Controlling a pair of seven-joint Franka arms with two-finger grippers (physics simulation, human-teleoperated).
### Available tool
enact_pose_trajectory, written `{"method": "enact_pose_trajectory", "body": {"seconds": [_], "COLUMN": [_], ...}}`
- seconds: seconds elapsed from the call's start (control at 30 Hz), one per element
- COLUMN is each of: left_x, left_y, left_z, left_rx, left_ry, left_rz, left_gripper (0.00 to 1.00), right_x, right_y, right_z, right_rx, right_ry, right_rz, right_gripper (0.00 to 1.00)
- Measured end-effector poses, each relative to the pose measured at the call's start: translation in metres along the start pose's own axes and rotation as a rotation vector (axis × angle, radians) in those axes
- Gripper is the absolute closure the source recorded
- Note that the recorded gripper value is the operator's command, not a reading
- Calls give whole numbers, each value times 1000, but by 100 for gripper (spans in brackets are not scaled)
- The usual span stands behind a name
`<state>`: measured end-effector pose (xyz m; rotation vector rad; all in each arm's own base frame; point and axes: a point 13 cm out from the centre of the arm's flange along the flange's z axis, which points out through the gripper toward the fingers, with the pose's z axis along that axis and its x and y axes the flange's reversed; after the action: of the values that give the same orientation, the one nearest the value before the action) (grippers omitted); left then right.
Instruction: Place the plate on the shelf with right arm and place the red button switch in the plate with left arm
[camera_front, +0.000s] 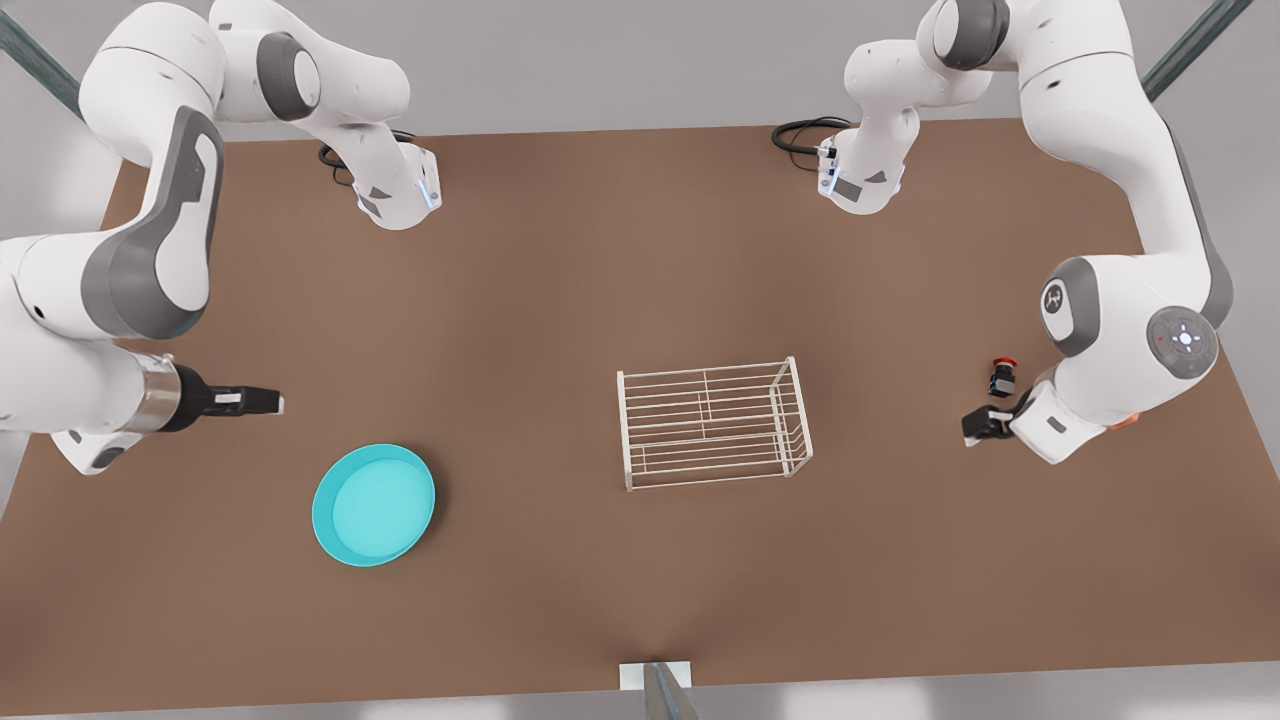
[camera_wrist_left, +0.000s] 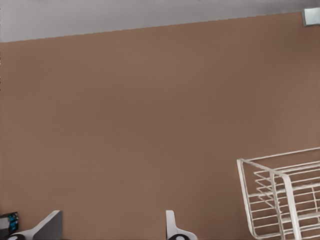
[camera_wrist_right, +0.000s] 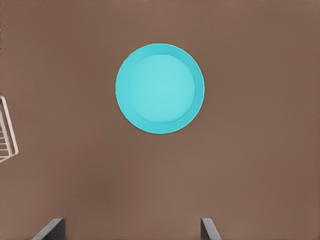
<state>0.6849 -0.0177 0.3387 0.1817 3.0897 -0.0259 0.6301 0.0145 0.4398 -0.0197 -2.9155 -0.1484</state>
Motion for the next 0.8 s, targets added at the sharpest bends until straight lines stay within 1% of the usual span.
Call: {"method": "enact_pose_trajectory", "body": {"seconds": [0.07,0.17,0.27,0.3,0.37,0.47,0.53,0.63,0.8], "left_x": [-4,-7,11,25,70,114,123,130,154], "left_y": [-2,1,13,13,14,31,53,87,109], "left_z": [0,13,32,40,66,96,104,112,150], "left_rx": [-1,31,14,7,-8,-24,-38,-66,-70], "left_ry": [-16,-20,22,44,95,117,102,89,122], "left_rz": [13,3,25,38,64,79,75,68,81], "left_gripper": [0,0,0,0,0,0,0,0,0], "right_x": [-3,-37,-56,-63,-76,-94,-101,-112,-129], "right_y": [0,-10,-13,-17,-26,-72,-90,-103,-110], "right_z": [4,91,158,174,202,259,282,302,341], "right_rx": [3,12,19,19,17,-1,-4,-13,-20], "right_ry": [1,116,171,174,176,190,190,159,125], "right_rz": [-4,5,-8,-11,-16,6,4,-19,-76], "right_gripper": [0,0,0,0,0,0,0,0,0]}}
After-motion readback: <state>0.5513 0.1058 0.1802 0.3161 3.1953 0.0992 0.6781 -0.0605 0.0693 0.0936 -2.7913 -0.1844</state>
